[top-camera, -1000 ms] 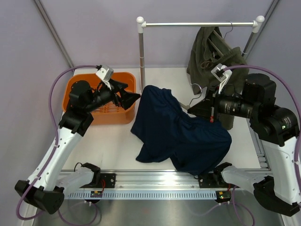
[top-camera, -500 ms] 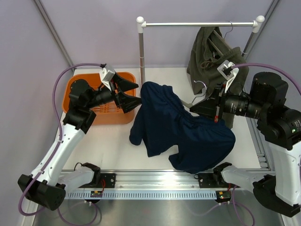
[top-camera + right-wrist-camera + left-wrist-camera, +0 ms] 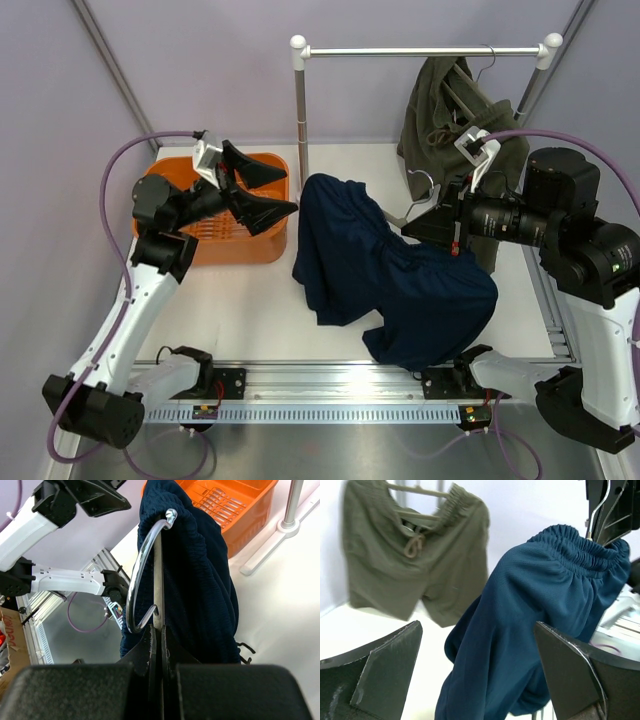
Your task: Remove the shorts from the hanger
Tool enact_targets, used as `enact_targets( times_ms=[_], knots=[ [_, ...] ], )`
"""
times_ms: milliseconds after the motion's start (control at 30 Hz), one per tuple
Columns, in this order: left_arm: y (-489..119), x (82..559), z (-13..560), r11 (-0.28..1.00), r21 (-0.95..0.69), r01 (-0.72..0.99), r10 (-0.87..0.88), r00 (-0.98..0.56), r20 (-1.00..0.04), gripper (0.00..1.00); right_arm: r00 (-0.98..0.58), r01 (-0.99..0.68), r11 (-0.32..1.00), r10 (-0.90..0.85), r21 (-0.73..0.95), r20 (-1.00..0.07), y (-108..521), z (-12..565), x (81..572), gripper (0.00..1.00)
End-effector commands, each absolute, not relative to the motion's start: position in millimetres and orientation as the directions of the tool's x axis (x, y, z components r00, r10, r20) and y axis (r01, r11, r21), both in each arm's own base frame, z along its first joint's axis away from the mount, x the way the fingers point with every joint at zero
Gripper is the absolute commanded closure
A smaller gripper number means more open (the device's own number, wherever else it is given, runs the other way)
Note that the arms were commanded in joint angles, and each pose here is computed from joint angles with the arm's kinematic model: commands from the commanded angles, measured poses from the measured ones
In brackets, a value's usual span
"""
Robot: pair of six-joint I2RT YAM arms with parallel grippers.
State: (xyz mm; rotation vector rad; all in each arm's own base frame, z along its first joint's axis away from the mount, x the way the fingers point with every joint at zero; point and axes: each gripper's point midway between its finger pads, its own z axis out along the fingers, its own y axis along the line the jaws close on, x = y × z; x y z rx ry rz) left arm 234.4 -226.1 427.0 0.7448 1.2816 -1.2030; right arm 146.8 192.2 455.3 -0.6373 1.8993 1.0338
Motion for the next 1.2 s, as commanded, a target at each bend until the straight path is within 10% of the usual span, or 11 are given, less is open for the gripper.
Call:
enact_targets(
  times_ms=[0,1167],
  knots=[
    [-235,228,440,0.146,-0.164,0.976,-0.241,-0.126,-0.962,0.01,-0.43,-0.79,0.486,-0.005,0.374,-0.903,195,476,142,1.0],
    [-259,223,419,-0.004,-0.192,0.981,-0.167,-0.19,-0.967,0.19,-0.418,-0.797,0.478,0.004,0.369,-0.908,200,495,151,1.0]
  ],
)
